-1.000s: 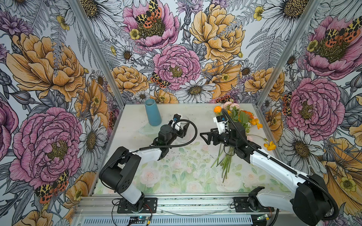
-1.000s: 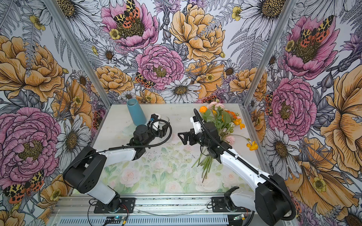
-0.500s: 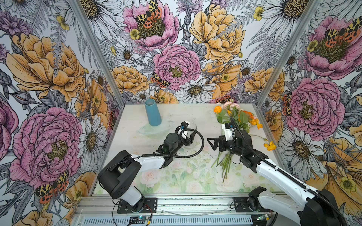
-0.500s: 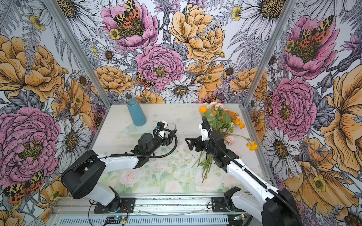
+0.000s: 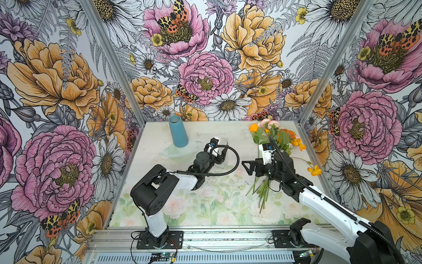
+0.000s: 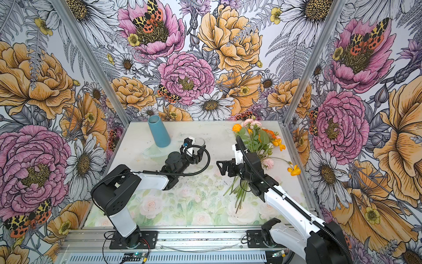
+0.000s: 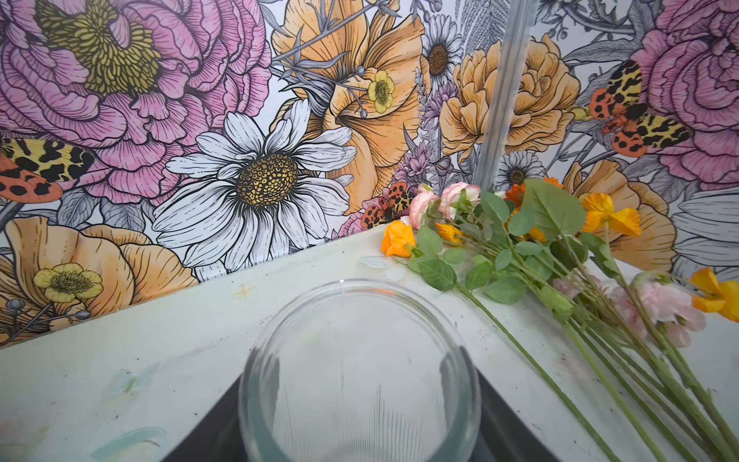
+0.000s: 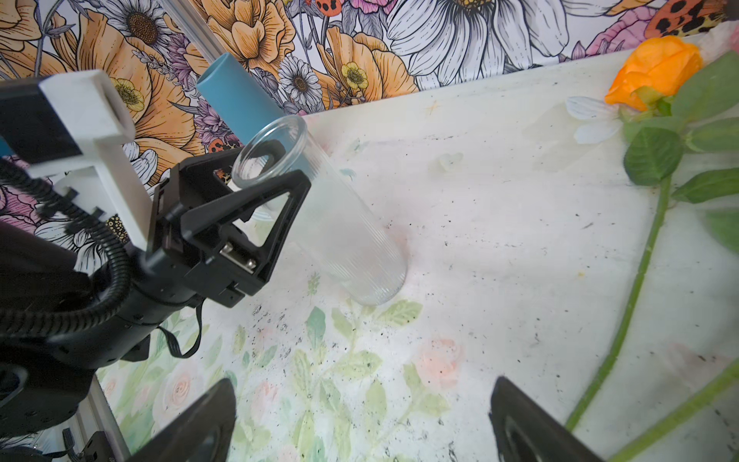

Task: Arrange flowers in a vase
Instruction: Place the vase at the center of the table.

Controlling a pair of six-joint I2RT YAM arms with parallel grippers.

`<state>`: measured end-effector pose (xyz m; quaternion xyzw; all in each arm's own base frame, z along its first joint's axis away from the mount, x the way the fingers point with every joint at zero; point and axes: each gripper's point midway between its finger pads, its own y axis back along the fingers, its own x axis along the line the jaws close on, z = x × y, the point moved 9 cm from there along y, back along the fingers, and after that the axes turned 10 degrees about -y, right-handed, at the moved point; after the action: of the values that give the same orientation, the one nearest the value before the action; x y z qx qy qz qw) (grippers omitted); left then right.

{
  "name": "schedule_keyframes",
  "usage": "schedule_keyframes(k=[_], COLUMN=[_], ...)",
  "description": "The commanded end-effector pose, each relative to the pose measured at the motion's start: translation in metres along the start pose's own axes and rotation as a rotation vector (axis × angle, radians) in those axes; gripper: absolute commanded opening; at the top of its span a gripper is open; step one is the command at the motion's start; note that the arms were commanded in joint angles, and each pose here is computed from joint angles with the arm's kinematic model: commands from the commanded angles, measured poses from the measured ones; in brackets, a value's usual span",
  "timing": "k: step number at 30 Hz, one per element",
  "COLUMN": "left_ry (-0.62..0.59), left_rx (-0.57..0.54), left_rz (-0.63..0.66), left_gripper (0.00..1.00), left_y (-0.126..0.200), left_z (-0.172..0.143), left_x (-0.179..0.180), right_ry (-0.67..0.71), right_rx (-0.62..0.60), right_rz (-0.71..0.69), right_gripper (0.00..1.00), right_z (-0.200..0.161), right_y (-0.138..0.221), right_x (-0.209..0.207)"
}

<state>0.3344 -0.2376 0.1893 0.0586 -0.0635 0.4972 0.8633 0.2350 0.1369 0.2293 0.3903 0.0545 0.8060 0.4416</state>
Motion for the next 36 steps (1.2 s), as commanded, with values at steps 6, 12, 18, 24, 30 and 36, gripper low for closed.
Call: schedule_keyframes(k=[6, 12, 18, 24, 30, 36], left_ry=[0.031, 0.078, 0.08, 0.066, 0.052, 0.019], left_rx=[-0.085, -0.065, -0.029, -0.017, -0.049, -0.056], left_rz=[0.025, -0.007, -0.069, -0.08, -0.091, -0.094], left_gripper=[0.54, 0.52, 0.52, 0.54, 0.62, 0.84], left_y=[-0.017, -0.013, 0.003, 0.006, 0.011, 0.017], left_z=[0.023, 0.027, 0.037, 0.035, 0.03, 0.028], left_x=[0.014, 0.011, -0.007, -0.017, -0.019, -0.022], right_ry=[-0.002, -0.003, 0.003, -0.002, -0.002, -0.008], right_rx=[-0.036, -0.028, -0.029, -0.016, -0.026, -0.03], right_rz=[-0.033, -0.038, -0.047, -0.053, -0.05, -0.06], right_gripper=[1.0, 1.0, 1.0, 0.99, 1.0, 1.0], right_z=[0.008, 0.011, 0.012, 0.011, 0.011, 0.01], right_y=[0.001, -0.004, -0.006, -0.01, -0.008, -0.008], right_x=[-0.003, -0.004, -0.005, -0.008, -0.008, -0.01])
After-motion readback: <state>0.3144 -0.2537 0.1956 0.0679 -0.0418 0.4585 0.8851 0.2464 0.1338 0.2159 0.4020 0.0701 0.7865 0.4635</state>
